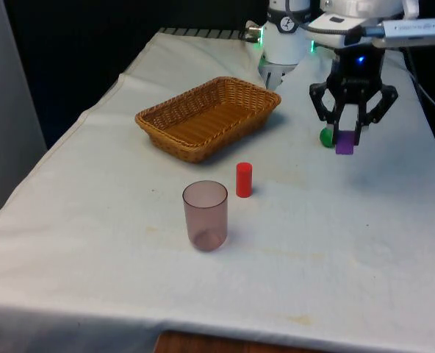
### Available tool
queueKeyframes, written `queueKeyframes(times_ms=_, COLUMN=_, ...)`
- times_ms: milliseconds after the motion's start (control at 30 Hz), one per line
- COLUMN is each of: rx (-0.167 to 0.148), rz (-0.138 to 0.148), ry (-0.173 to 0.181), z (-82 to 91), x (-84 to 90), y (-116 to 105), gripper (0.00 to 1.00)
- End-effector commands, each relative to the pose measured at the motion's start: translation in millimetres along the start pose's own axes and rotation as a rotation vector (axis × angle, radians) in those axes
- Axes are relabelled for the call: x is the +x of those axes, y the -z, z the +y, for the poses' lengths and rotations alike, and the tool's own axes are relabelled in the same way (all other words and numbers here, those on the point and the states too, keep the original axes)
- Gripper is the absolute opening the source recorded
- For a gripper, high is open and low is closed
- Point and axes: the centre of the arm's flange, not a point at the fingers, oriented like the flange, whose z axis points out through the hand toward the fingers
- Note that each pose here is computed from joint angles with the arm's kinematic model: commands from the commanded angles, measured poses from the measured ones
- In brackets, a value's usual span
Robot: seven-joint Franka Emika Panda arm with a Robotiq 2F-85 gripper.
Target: Pick up the triangular block and place it into the basket.
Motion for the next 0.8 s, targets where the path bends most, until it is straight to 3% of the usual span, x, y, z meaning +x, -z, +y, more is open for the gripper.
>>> queueKeyframes(times_ms=0, rx=0.000, rz=-0.004, ry=0.001, z=0.6, x=-2.5, y=6, gripper=0.33)
queueKeyframes(times_ms=467, rx=-0.005, rz=-0.018, ry=0.003, z=20.9, x=-21.1, y=10, gripper=0.33)
queueKeyframes(times_ms=733, rx=-0.017, rz=-0.039, ry=-0.002, z=36.9, x=-29.0, y=7, gripper=0.33)
queueKeyframes(times_ms=767, rx=-0.014, rz=-0.031, ry=-0.001, z=38.7, x=-32.4, y=10, gripper=0.33)
